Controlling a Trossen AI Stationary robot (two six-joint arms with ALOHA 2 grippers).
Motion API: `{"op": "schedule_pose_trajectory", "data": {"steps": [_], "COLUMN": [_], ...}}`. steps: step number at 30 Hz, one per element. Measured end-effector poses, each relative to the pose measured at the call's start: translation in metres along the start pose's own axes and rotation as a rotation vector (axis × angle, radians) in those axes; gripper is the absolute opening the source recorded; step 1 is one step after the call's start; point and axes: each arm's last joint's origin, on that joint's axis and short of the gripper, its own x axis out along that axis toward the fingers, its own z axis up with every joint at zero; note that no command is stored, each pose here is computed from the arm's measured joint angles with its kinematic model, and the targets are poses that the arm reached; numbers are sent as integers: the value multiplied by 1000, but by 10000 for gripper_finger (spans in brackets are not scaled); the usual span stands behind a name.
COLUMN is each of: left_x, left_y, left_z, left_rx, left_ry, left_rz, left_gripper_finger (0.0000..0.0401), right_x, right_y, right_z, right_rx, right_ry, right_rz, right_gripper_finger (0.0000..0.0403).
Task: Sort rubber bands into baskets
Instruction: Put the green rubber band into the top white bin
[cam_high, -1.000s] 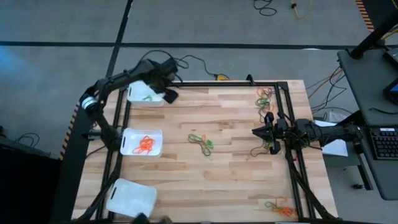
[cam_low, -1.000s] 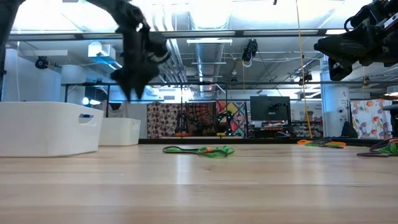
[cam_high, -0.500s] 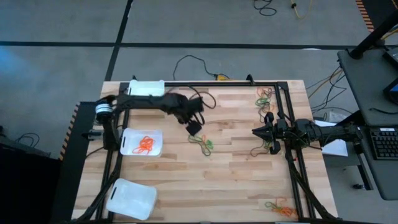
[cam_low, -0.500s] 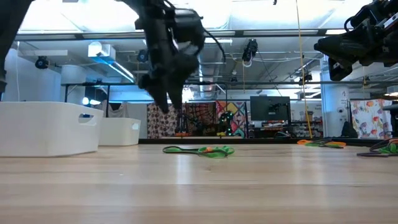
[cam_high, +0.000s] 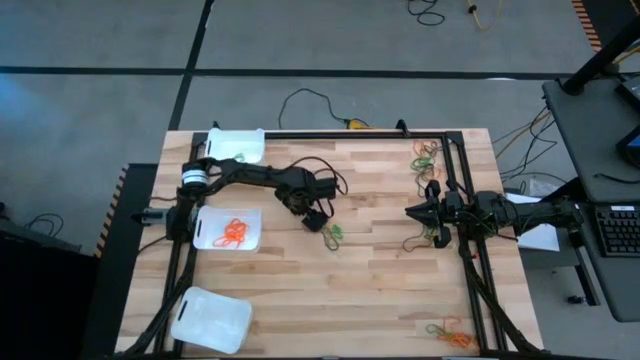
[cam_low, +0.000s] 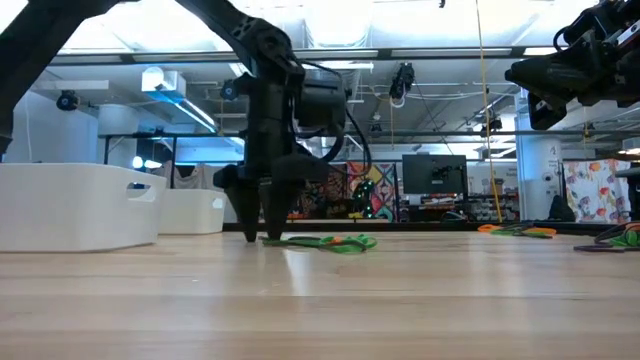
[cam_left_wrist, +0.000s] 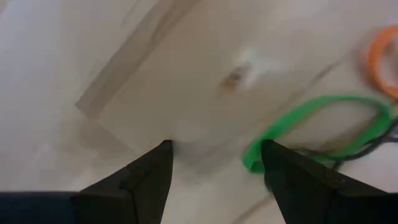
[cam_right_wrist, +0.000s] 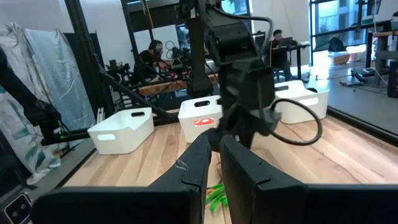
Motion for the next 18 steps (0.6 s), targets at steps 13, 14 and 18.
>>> {"op": "schedule_pose_trajectory", "data": {"steps": [13, 14, 18], "left_x": [2, 2, 2], "left_y": [-12, -12, -14], "left_z": [-8, -7, -7], "left_rx": [13, 13, 18], "left_ry": [-15, -19, -37], "left_rz": [16, 15, -1], "left_gripper_finger": [230, 226, 184], "right_x": [0, 0, 0], "right_y": [0, 0, 0], "right_z": [0, 0, 0], "right_rx": [0, 0, 0], "right_ry": [0, 0, 0], "right_rz": [0, 0, 0], "right_gripper_finger": [34, 34, 34]}}
